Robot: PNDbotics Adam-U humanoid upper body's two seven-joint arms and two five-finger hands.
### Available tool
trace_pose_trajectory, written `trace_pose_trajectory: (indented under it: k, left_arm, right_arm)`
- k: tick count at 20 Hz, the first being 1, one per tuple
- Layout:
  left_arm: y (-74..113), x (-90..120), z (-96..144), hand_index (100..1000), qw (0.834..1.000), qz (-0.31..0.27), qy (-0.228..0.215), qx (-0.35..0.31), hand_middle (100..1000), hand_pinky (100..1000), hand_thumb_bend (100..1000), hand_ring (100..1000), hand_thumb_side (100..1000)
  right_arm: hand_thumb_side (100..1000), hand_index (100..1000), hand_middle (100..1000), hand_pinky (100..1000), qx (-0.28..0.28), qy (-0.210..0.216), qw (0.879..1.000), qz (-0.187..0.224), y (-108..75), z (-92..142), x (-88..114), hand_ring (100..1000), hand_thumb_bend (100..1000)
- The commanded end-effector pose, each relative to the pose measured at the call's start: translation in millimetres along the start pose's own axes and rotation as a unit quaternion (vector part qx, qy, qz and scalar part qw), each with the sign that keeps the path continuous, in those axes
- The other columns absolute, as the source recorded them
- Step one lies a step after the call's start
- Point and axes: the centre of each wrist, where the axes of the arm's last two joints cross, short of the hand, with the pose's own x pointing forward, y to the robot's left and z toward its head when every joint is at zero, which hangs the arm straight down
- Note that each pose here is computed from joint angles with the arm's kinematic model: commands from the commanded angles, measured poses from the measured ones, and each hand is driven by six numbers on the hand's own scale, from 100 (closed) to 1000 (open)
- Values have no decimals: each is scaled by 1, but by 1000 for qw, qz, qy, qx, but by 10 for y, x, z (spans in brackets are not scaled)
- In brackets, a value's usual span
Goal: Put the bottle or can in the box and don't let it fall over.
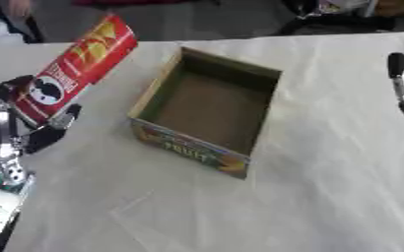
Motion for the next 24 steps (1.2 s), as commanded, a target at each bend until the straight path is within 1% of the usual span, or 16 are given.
trace_pose_trajectory:
  k: [1, 4, 6, 11, 18, 24]
  left_arm:
    - [136, 255, -153, 329, 999, 0, -48, 5, 455, 212, 230, 712, 100]
    - [151, 459, -195, 332, 997, 6, -74, -14, 457, 217, 233, 709, 100]
    - [128, 578, -214, 332, 996, 10, -86, -31, 459, 220, 236, 711, 100]
    - [-8, 775, -224, 333, 992, 19, -101, -70, 460, 220, 234, 716, 100]
    - [-252, 928, -227, 336, 985, 7, -116, -131, 463, 222, 239, 722, 100]
    - [-434, 994, -242, 336, 982, 3, -114, -153, 465, 221, 234, 729, 100]
  right_arm:
    - [332, 810, 693, 790, -5, -19, 1000, -3, -32, -87, 89, 809, 600]
    - [330, 810, 693, 790, -6, -21, 1000, -2, -38, -94, 98, 809, 600]
    - [330, 810, 693, 790, -7, -22, 1000, -2, -43, -98, 102, 809, 599]
    - [330, 810, 693, 790, -6, -23, 1000, 0, -52, -96, 107, 809, 599]
    - [331, 810, 693, 790, -5, -24, 1000, -1, -48, -95, 113, 809, 598]
    - [332, 810, 693, 790, -4, -22, 1000, -1, -44, -89, 110, 809, 600]
